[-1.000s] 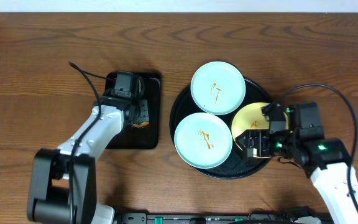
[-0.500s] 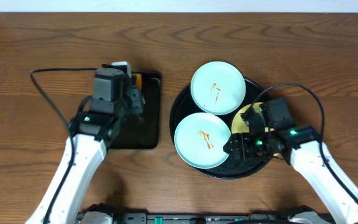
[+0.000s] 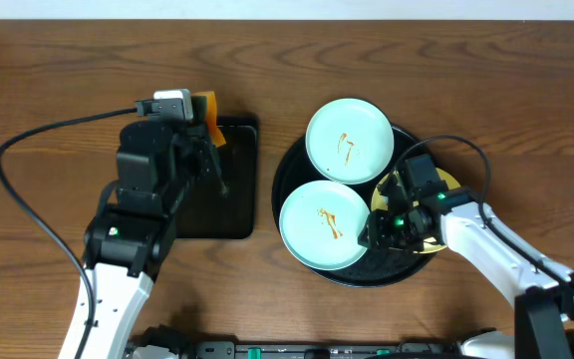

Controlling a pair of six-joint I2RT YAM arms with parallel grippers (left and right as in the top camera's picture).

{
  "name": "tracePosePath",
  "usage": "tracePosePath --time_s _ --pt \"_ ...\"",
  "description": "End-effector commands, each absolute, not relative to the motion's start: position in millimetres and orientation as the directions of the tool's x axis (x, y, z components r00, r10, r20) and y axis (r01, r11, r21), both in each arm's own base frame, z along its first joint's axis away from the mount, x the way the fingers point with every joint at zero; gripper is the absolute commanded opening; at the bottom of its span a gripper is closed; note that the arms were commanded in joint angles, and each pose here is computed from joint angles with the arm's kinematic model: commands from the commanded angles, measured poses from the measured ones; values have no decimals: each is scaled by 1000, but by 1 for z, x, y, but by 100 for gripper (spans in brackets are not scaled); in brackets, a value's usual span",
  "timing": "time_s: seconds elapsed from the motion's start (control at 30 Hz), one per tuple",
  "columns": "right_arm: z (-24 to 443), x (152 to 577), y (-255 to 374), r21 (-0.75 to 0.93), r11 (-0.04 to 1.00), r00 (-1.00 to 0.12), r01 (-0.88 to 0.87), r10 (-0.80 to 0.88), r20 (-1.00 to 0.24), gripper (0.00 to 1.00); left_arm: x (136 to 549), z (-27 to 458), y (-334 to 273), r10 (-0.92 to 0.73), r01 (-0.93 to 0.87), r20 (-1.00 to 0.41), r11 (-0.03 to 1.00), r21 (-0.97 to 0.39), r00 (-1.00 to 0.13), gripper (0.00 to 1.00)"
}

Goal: Clean dirty plates on tray and stack at the side

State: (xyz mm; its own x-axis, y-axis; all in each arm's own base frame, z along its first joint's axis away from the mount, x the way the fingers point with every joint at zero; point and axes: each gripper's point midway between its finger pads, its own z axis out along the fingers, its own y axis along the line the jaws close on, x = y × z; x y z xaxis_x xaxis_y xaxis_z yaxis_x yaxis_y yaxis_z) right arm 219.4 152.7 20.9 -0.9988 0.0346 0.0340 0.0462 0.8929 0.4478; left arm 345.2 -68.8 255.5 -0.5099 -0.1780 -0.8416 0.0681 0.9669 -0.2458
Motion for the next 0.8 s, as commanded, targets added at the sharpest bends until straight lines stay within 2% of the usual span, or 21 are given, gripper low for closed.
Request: tracePosePath --time_s 0.0,0.2,0.47,0.77 --pt "14 216 156 438 898 -998 52 32 51 37 344 285 -68 -184 87 -879 965 -246 -439 8" --pt "13 221 162 418 908 -1000 17 16 5 33 341 297 -68 -192 97 -895 963 -250 -402 8" --pt "8 220 160 351 936 -1000 18 24 -13 30 339 293 -67 -189 93 -889 964 -248 -417 7" --pt "-1 218 151 295 952 -996 85 93 -11 25 338 291 -67 -187 91 -886 965 -247 -424 7"
